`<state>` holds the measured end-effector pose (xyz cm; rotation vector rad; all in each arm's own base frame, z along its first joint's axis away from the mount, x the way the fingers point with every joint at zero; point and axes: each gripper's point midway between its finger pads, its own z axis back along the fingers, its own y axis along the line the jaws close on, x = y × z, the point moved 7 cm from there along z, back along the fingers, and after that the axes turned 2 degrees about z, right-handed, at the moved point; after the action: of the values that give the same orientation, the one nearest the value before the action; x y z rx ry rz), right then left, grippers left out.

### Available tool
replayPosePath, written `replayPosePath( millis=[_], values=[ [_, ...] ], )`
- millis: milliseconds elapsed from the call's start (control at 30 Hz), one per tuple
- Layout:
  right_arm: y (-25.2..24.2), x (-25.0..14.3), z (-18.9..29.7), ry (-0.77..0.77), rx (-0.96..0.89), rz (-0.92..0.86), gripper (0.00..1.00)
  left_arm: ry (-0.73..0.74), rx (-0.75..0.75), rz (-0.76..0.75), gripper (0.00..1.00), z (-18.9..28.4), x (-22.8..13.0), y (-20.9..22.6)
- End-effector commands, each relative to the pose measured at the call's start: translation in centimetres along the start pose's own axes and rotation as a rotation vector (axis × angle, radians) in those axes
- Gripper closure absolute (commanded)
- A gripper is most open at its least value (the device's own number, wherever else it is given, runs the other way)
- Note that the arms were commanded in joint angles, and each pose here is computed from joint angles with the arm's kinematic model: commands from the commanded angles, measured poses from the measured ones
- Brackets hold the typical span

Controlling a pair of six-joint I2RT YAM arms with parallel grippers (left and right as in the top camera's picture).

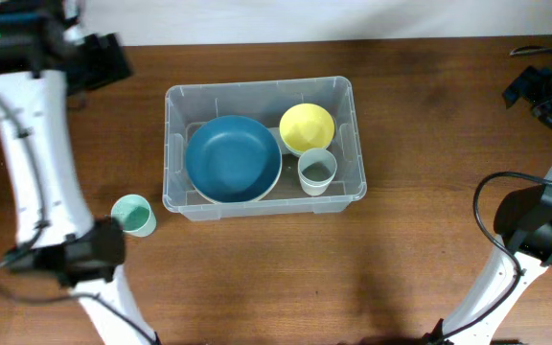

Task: Pack container
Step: 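Open the left gripper and retract it to the left, then move the left gripper to the light green cup and grasp it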

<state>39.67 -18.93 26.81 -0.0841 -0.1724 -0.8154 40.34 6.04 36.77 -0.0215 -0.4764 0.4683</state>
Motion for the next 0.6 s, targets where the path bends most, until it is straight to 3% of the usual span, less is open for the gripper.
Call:
replayPosePath(
  millis=[0, 200, 367, 567],
  values=[
    [-0.2, 0.0, 0.0, 0.004, -0.005, -0.012, 0.01, 0.069, 0.068, 0.257, 0.01, 3.0, -3.1, 6.8],
    [-0.2, 0.0, 0.0, 0.004, -0.005, -0.012, 0.01, 0.236, 0.161, 0.47, 0.01, 2.2, -9.3, 13.0],
    [-0.2, 0.0, 0.0, 0.004, -0.005, -0.012, 0.01, 0.337, 0.076, 0.416, 0.01, -0.3, -12.9, 13.2],
    [-0.2, 0.0, 0.0, 0.004, -0.004, -0.012, 0.01, 0.417, 0.075, 0.382, 0.01, -5.2, -15.8, 12.7]
  ],
)
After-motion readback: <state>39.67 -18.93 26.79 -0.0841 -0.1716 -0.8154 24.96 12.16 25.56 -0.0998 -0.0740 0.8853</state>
